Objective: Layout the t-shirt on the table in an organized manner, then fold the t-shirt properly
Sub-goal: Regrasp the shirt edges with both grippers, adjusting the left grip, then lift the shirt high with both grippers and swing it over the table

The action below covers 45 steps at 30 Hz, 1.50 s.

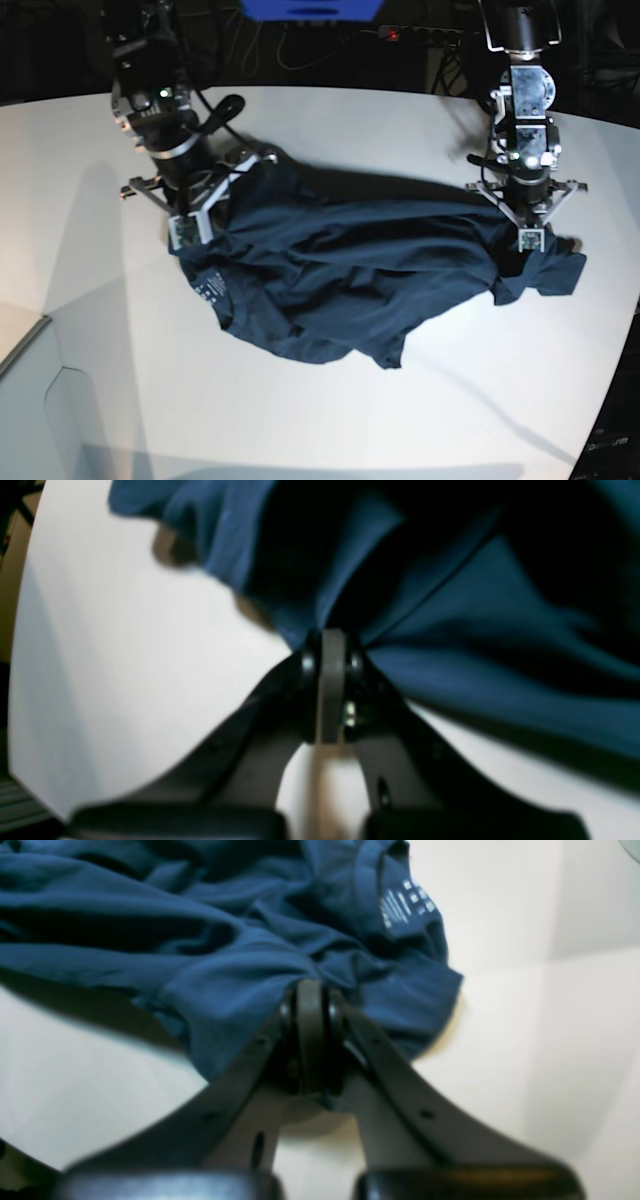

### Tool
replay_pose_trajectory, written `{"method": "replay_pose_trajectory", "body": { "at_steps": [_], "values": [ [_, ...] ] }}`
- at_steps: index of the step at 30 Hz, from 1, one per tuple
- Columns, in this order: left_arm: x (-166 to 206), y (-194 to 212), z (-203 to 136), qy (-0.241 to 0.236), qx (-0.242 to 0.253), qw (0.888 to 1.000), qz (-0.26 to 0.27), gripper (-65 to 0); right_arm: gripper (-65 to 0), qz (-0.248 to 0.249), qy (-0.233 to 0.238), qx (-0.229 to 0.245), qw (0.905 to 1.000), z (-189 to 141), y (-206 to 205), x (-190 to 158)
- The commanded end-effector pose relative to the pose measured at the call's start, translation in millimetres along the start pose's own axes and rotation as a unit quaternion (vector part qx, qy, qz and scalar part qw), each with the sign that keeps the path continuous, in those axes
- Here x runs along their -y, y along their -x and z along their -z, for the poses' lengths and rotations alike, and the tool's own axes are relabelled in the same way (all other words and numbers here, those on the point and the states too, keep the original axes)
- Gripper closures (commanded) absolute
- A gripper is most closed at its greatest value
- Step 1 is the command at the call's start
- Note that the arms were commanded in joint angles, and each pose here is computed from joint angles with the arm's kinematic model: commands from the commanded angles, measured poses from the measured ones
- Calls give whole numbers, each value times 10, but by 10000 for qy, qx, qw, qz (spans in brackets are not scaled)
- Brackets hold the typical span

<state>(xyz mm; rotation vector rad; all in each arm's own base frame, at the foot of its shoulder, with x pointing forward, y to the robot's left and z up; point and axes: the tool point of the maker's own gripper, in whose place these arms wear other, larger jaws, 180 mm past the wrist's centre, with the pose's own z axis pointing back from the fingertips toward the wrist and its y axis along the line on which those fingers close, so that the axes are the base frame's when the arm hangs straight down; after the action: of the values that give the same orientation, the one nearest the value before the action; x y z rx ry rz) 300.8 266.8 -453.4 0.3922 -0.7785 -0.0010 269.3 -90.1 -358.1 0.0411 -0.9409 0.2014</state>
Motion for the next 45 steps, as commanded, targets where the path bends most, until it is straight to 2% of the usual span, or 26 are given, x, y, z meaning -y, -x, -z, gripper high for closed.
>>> {"method": "replay_pose_trajectory", "body": {
  "at_steps": [1, 5, 10, 18, 26, 29, 34, 38, 41, 45],
  "values": [
    [-111, -284, -76, -154, 469, 9988, -1, -2, 0, -33, 80, 255, 9996, -15, -136, 64],
    [-217, -542, -308, -280, 935, 9952, 7, -2, 0, 44, 329, 239, 9992, -22, -129, 256],
    [-283, -659, -462, -354, 1178, 9924, 27, -2, 0, 103, 512, 254, 9983, -34, -131, 397],
    [-411, -1031, -793, -510, 1805, 9823, 17, -2, 0, 125, 593, 246, 9979, -41, -126, 460],
    [-816, -1394, -1099, -1022, 2378, 9658, -177, -2, 0, 118, 580, 508, 9970, -180, -272, 431],
    [-963, -1591, -1200, -1215, 2645, 9562, -294, -2, 0, 113, 588, 623, 9963, -229, -347, 432],
    [-1130, -1894, -1329, -1431, 3035, 9408, -478, -2, 0, 194, 950, 710, 9928, -283, -397, 699],
    [-1212, -2161, -1377, -1519, 3323, 9286, -649, -2, 0, 225, 1306, 1090, 9852, -342, -569, 967],
    [-1280, -2422, -1460, -1582, 3620, 9152, -788, -2, 0, 203, 1498, 1597, 9755, -395, -814, 1111],
    [-1377, -2772, -1611, -1661, 4036, 8943, -984, -2, 0, 118, 1670, 2540, 9526, -517, -1270, 1233]
  ]
}}
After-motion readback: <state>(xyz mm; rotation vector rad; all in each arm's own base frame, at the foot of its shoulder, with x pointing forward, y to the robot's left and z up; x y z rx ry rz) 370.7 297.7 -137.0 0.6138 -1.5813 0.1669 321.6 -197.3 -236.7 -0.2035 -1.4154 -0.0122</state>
